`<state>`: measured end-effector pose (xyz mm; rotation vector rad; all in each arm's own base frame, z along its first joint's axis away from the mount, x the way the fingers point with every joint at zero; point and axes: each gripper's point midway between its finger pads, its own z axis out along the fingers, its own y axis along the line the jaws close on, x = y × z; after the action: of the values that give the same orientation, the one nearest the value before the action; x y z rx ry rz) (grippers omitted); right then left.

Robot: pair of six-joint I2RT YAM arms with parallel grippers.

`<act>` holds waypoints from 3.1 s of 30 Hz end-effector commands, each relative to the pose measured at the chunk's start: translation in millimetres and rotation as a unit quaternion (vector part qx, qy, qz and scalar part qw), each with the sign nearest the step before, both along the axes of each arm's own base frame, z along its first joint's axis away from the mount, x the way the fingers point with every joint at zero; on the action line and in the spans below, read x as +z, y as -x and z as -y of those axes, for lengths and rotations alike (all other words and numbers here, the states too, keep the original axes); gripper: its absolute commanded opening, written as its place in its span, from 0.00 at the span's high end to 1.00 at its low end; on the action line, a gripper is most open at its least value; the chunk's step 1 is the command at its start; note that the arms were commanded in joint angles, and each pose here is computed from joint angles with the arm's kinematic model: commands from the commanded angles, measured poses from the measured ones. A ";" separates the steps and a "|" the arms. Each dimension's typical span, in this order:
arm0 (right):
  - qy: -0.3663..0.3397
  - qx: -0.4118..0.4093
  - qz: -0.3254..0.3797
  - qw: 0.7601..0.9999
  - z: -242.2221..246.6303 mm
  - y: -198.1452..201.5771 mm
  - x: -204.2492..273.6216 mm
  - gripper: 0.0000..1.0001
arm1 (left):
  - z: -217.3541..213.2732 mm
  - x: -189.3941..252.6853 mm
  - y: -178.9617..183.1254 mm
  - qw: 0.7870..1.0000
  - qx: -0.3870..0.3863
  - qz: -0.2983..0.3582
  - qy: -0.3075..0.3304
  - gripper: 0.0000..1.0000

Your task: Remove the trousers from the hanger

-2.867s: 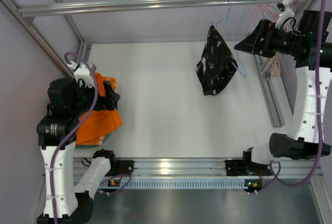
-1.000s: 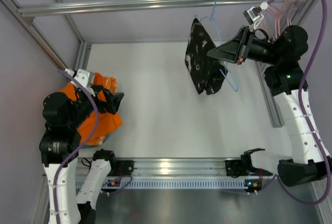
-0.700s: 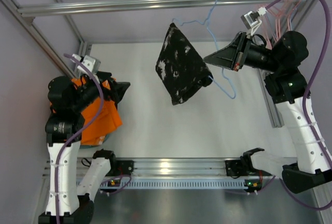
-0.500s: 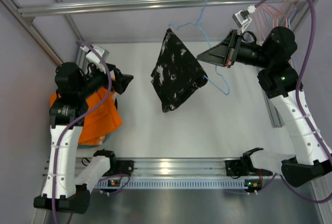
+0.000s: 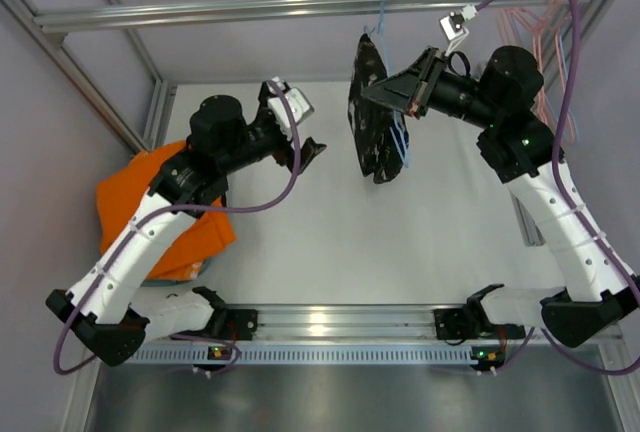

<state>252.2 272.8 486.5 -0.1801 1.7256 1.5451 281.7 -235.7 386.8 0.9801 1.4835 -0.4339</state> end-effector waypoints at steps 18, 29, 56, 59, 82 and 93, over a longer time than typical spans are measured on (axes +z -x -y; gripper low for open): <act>-0.133 -0.121 0.154 0.972 45.2 31.5 136.7 1.00 | 113.0 -6.8 10.3 0.985 0.097 0.117 0.085 0.06; -0.143 -0.113 0.150 0.972 50.5 44.3 138.8 1.00 | 129.7 -8.4 -18.2 0.974 0.152 0.132 0.108 0.17; -0.165 -0.093 0.126 0.974 51.7 55.5 140.9 1.00 | 113.0 13.7 -60.9 0.963 0.188 0.126 0.149 0.25; -0.166 -0.093 0.120 0.975 51.5 55.8 138.9 1.00 | 113.5 15.4 -66.7 0.962 0.188 0.129 0.148 0.27; -0.056 -0.120 0.055 0.990 44.3 25.8 31.0 1.00 | 79.3 154.5 -31.5 0.946 0.152 0.154 0.243 1.00; 0.020 -0.142 -0.009 0.990 57.4 0.5 -61.4 1.00 | 48.1 250.4 -4.2 0.915 0.130 0.170 0.341 1.00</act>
<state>256.9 219.6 433.9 0.1324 1.7112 1.3453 327.5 -328.0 514.4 0.4922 1.2792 -0.3215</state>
